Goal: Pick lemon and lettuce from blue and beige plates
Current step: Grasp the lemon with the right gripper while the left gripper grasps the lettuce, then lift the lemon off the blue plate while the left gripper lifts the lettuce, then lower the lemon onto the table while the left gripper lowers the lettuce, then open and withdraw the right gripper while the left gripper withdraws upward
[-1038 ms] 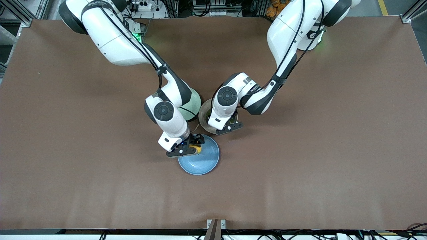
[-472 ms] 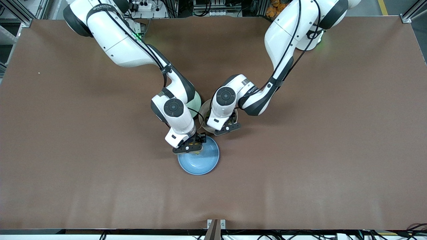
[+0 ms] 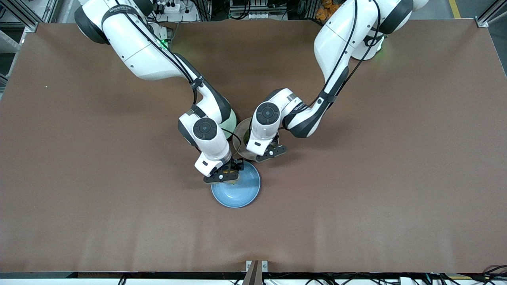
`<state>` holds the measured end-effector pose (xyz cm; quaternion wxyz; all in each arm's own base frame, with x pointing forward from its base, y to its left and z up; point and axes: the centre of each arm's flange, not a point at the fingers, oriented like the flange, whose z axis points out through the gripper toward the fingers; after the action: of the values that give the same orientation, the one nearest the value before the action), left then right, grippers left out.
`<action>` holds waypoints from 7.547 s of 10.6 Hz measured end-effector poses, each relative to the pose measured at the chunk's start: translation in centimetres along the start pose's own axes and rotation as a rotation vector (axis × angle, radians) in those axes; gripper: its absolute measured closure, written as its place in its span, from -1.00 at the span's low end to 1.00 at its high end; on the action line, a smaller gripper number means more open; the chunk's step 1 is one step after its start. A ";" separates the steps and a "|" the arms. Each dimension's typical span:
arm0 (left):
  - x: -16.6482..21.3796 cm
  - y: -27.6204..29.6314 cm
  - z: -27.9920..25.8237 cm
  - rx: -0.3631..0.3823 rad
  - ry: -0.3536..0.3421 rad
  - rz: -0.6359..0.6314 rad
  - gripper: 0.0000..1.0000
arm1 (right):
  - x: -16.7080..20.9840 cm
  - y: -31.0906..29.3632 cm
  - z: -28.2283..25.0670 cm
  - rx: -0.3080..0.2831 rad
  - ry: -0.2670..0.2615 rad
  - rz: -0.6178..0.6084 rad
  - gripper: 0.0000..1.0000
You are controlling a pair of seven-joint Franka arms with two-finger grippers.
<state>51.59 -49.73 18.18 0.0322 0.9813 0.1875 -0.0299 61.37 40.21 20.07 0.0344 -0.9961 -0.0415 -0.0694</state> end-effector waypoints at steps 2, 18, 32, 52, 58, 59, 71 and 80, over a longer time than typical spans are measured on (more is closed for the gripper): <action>-0.1 0.2 -0.2 -0.005 0.002 0.002 0.86 | 0.5 0.2 -1.1 -0.001 -0.035 0.014 -0.35; 11.8 -10.4 -18.5 0.160 -0.037 0.060 0.96 | 5.9 29.6 -19.4 -0.123 -0.278 -0.037 -0.35; 26.2 -27.5 -21.3 0.127 -0.102 0.327 0.22 | -6.1 43.6 -6.6 -0.135 -0.165 -0.133 -0.35; 13.8 -32.0 -24.1 0.089 0.093 0.264 -1.00 | 0.5 44.4 -27.6 -0.152 -0.292 -0.078 -1.00; 15.3 -30.3 -33.9 0.065 0.155 0.254 -1.00 | 1.6 42.4 -36.8 -0.178 -0.256 -0.042 -1.00; 15.1 -30.2 -35.7 0.074 0.145 0.265 -1.00 | 1.4 41.5 -38.4 -0.180 -0.230 -0.039 -1.00; 11.9 -30.6 -47.1 0.060 0.102 0.416 -1.00 | -1.9 40.8 -49.0 -0.157 -0.063 0.007 -1.00; 11.3 -31.0 -49.6 0.063 0.126 0.452 -1.00 | -2.0 40.5 -49.1 -0.140 -0.062 0.010 -1.00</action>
<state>52.95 -13.16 65.14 -0.0040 0.9988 -0.0366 0.0335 56.34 -3.85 65.73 -0.0365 -0.9980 -0.0324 -0.0411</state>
